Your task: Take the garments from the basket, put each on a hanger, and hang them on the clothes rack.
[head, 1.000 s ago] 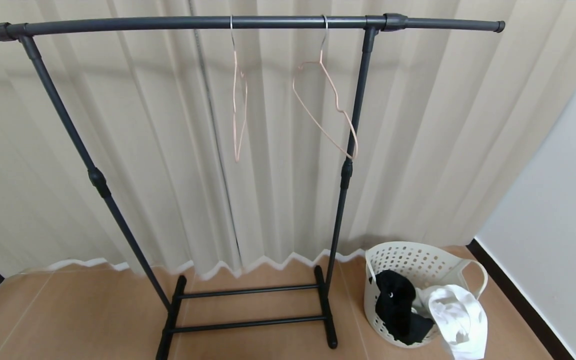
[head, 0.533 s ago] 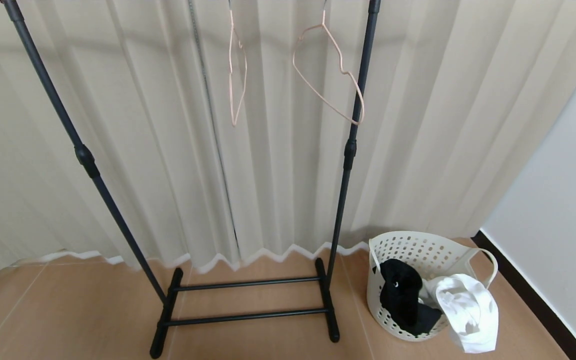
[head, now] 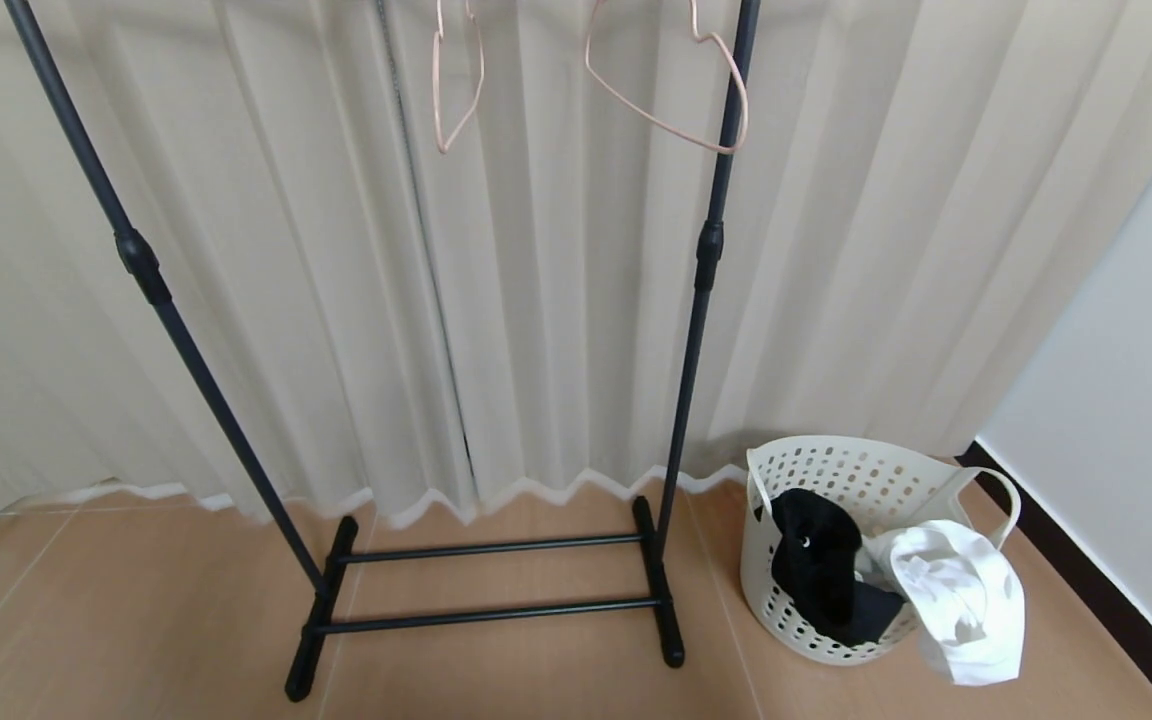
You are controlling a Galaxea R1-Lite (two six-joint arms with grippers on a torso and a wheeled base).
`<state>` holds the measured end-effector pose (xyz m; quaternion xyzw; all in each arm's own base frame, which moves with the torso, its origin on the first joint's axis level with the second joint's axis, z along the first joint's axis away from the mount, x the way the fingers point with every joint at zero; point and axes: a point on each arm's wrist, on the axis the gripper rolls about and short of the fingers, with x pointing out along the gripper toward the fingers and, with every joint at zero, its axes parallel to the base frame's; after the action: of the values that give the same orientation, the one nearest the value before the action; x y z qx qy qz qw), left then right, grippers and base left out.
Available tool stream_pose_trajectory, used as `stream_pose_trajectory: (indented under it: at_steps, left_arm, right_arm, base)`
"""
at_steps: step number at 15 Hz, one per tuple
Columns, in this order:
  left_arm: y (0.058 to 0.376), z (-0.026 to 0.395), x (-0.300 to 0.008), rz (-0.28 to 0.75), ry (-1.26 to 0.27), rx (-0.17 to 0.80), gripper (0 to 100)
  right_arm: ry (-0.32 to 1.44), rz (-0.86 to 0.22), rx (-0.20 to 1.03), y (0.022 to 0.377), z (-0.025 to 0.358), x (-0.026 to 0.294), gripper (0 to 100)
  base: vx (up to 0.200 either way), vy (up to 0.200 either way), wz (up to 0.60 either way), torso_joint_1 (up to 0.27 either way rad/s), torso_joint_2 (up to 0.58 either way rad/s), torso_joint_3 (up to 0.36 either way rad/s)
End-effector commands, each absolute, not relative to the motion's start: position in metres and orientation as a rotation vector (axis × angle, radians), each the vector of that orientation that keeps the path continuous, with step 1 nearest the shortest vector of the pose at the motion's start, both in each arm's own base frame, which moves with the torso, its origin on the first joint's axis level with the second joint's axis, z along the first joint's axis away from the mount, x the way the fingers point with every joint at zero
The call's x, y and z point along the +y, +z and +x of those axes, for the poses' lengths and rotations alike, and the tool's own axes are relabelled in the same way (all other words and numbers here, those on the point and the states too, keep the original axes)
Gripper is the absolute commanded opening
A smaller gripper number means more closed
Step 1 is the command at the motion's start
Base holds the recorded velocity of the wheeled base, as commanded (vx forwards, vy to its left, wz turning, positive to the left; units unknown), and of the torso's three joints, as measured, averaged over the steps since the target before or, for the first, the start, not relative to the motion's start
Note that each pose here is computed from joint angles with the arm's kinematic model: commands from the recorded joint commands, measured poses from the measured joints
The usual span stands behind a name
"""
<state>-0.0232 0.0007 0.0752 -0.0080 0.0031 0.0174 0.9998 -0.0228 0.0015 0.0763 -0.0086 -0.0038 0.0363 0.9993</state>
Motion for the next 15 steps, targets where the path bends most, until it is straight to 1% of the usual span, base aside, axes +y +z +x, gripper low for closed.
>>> stream_pose_trajectory:
  at_steps: [1, 5, 8, 11, 14, 15]
  left_arm:
    - [0.0752, -0.0230, 0.0007, -0.015, 0.035, 0.007, 100]
    - [0.0751, -0.0231, 0.0007, -0.015, 0.035, 0.009, 100]
    - [0.0752, -0.0230, 0.0007, -0.017, 0.035, 0.007, 100]
    - [0.0751, -0.0231, 0.0007, -0.017, 0.035, 0.009, 100]
    - [0.0751, -0.0231, 0.0007, -0.015, 0.035, 0.009, 100]
    - [0.0755, -0.0232, 0.0007, -0.015, 0.035, 0.007, 100]
  right_arm:
    - [0.074, -0.019, -0.008, 0.0763, -0.0229, 0.0016, 100]
    - [0.075, -0.019, -0.008, 0.0763, -0.0229, 0.0016, 100]
    - [0.075, -0.017, -0.008, 0.0763, -0.0229, 0.0016, 100]
    - [0.075, -0.014, -0.008, 0.0763, -0.0229, 0.0016, 100]
    - [0.074, -0.014, -0.008, 0.0763, -0.0229, 0.0015, 100]
    - [0.072, -0.014, -0.008, 0.0763, -0.0229, 0.0015, 100]
  base:
    - [0.000, 0.000, 0.00, -0.017, 0.20, 0.183]
    - [0.200, 0.000, 0.00, -0.010, 0.06, 0.063]
    - [0.000, 0.000, 0.00, 0.000, 0.00, 0.000]
    - [0.000, 0.000, -0.60, -0.004, 0.00, 0.009]
    - [0.000, 0.000, 0.00, 0.000, 0.00, 0.000]
    - [0.200, 0.000, 0.00, 0.002, 0.00, 0.007]
